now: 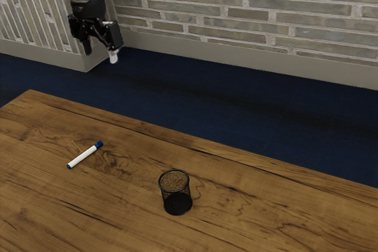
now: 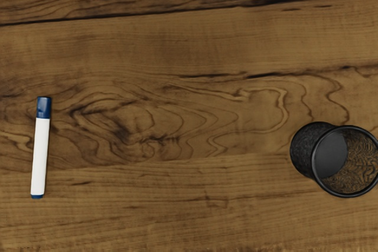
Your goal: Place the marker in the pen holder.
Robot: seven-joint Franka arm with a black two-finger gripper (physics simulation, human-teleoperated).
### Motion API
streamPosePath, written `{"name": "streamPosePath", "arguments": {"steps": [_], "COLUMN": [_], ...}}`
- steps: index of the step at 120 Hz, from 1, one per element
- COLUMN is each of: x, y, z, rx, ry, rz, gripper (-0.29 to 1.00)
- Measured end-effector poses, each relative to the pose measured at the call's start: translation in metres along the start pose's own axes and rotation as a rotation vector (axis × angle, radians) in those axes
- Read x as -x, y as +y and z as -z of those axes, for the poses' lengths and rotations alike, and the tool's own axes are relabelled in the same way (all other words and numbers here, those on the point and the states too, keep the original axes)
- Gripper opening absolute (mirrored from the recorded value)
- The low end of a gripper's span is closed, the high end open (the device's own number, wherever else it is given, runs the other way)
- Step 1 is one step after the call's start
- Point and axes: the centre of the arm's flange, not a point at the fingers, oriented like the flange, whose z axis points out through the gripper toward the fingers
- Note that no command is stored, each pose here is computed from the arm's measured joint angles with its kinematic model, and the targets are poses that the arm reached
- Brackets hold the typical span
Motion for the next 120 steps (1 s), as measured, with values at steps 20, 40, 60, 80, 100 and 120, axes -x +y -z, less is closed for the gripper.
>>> {"name": "streamPosePath", "arguments": {"steps": [20,40,60,80,100,120], "x": [0.007,0.009,-0.009,-0.016,-0.022,-0.024], "y": [0.012,0.026,-0.053,-0.097,-0.114,-0.123], "z": [-0.046,-0.215,-0.288,-0.315,-0.343,-0.346], "rx": [-0.028,-0.019,-0.046,-0.072,-0.087,-0.1], "ry": [-0.057,-0.216,-0.141,-0.077,-0.05,-0.02], "rz": [-0.019,-0.057,-0.03,-0.053,-0.096,-0.131], "gripper": [0.7,0.7,0.7,0.7,0.7,0.7]}}
